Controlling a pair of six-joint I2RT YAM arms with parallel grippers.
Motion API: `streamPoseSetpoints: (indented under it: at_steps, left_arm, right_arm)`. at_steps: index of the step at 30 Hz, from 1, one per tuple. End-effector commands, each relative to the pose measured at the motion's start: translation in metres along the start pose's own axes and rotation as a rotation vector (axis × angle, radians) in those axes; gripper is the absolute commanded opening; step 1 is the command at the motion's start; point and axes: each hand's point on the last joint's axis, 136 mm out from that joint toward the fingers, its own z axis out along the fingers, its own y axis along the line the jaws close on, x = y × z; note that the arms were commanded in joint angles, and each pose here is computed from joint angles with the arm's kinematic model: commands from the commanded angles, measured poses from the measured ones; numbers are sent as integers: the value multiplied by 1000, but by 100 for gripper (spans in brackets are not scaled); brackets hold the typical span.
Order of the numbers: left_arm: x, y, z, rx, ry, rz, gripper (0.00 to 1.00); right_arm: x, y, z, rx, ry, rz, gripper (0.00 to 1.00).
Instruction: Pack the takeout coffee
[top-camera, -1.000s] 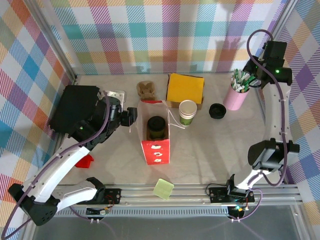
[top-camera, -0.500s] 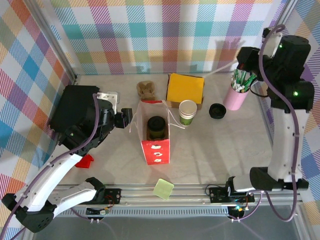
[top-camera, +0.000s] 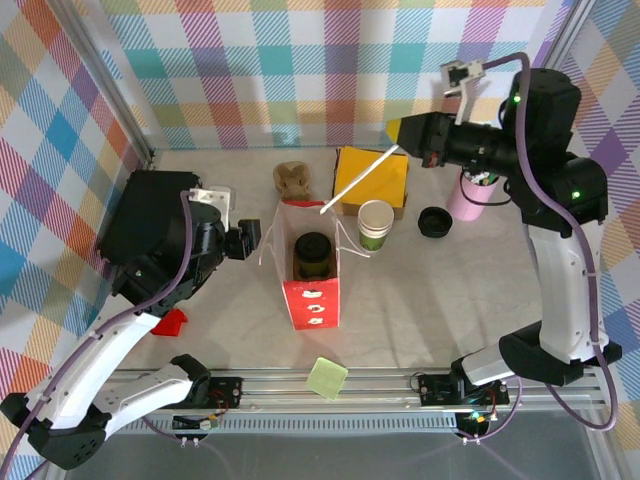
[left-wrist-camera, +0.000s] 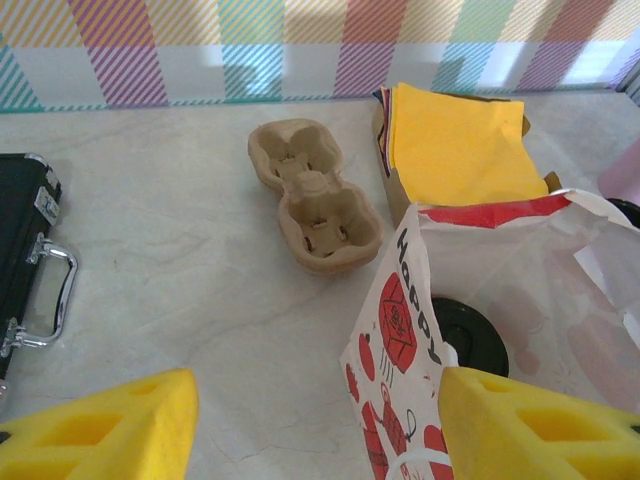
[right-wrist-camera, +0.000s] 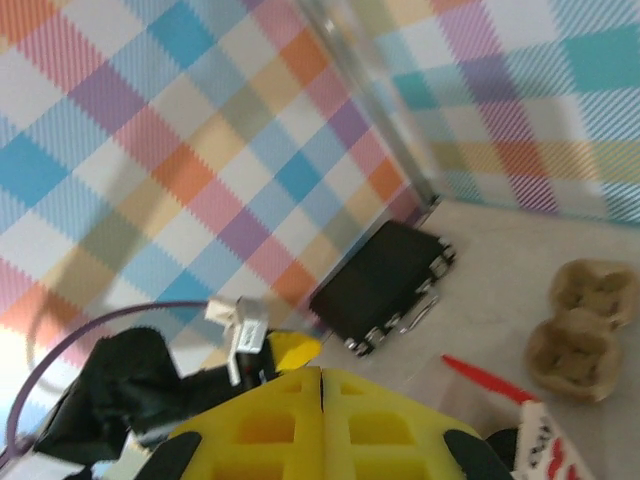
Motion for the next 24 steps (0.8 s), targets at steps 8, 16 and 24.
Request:
streamPoseSetpoints:
  at_steps: [8,16,24]
  left_arm:
    - [7,13,-7,-42,-4,-10,65]
    - [10,14,-8,-42,-1,-11,64]
    - [13,14,-6,-37,5,-10,64]
  right_arm:
    - [56,23,39,-35,203,-48,0]
    - [113,14,83,29,349,-136,0]
    - [167,3,119,59,476,-183,0]
